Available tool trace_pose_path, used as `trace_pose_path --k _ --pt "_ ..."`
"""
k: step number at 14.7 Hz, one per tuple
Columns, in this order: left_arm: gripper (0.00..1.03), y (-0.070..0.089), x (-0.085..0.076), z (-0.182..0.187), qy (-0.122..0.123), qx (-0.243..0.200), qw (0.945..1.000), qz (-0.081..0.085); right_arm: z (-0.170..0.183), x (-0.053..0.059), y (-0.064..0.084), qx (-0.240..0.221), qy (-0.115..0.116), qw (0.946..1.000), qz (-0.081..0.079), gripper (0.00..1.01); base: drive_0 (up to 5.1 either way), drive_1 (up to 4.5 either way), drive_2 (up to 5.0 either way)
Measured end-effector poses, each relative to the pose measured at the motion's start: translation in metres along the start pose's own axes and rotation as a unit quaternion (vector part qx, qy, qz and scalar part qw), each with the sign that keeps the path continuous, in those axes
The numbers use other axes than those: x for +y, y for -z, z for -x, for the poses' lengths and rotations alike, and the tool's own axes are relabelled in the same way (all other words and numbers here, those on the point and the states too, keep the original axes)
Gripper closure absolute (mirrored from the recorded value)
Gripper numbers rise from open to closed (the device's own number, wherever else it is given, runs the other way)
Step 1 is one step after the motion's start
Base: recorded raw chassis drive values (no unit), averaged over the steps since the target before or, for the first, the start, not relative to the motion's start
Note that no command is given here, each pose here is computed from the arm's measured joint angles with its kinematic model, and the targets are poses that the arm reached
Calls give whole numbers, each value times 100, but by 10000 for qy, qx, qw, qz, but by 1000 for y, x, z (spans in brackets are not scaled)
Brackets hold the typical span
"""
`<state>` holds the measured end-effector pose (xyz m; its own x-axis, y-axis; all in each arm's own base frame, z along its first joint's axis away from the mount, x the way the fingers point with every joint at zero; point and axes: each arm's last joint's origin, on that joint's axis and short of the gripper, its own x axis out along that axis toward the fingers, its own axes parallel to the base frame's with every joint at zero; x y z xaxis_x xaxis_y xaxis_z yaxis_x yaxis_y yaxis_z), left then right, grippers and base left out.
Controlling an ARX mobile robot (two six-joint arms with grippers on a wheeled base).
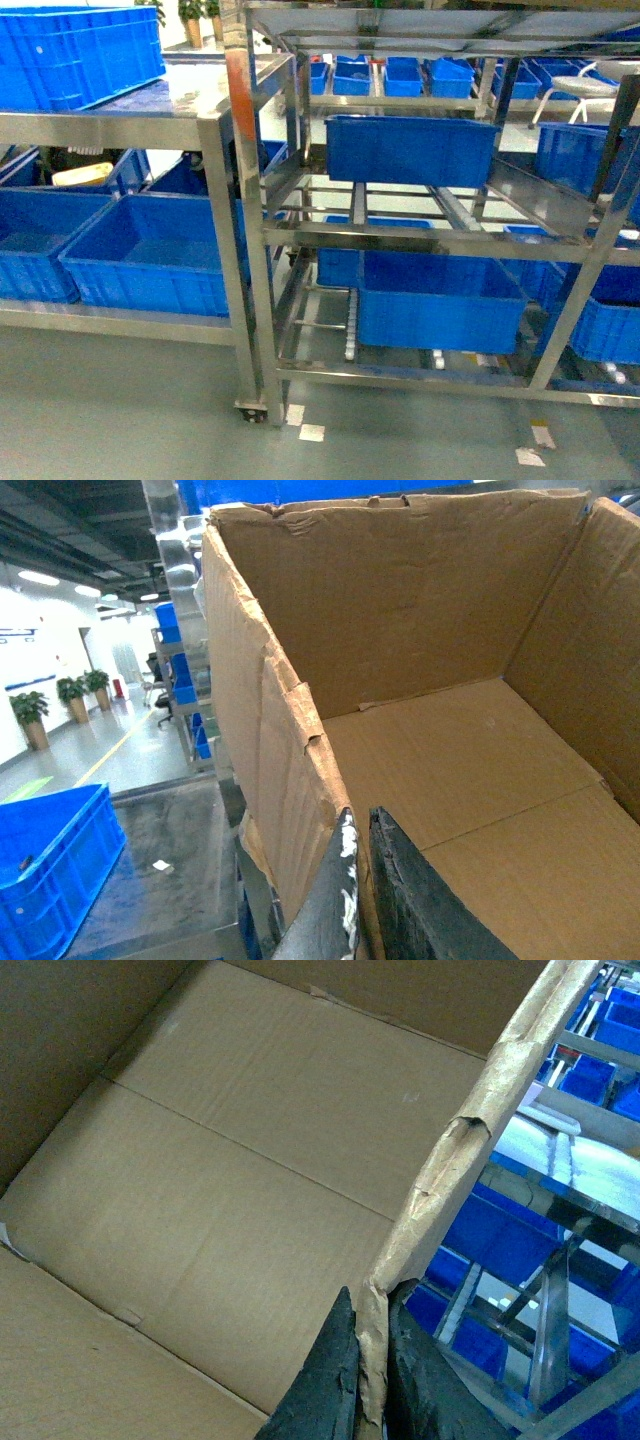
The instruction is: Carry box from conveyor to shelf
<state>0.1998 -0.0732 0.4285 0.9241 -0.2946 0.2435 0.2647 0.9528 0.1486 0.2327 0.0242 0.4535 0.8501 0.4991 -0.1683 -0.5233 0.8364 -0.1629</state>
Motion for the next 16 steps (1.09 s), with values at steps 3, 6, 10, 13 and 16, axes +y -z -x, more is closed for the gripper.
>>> trace_pose_path --k 3,6,10,13,16 --pt "101 -1 1 1 -14 -25 10000 -1 0 1 -1 -28 -24 10000 17 98 377 -62 -311" --pt "101 -1 1 1 -13 -19 10000 -1 -1 1 0 -14 -29 10000 9 98 384 -84 -354" --pt "101 -1 1 1 -11 -20 10000 0 -1 1 0 -7 -29 10000 5 98 283 -50 -232" --pt "101 0 0 0 5 -1 10000 1 -1 1 0 11 -15 10000 -5 98 120 -10 -77" --pt "101 -3 1 3 -25 -58 10000 0 -1 2 -1 -28 -47 10000 16 98 353 31 -320"
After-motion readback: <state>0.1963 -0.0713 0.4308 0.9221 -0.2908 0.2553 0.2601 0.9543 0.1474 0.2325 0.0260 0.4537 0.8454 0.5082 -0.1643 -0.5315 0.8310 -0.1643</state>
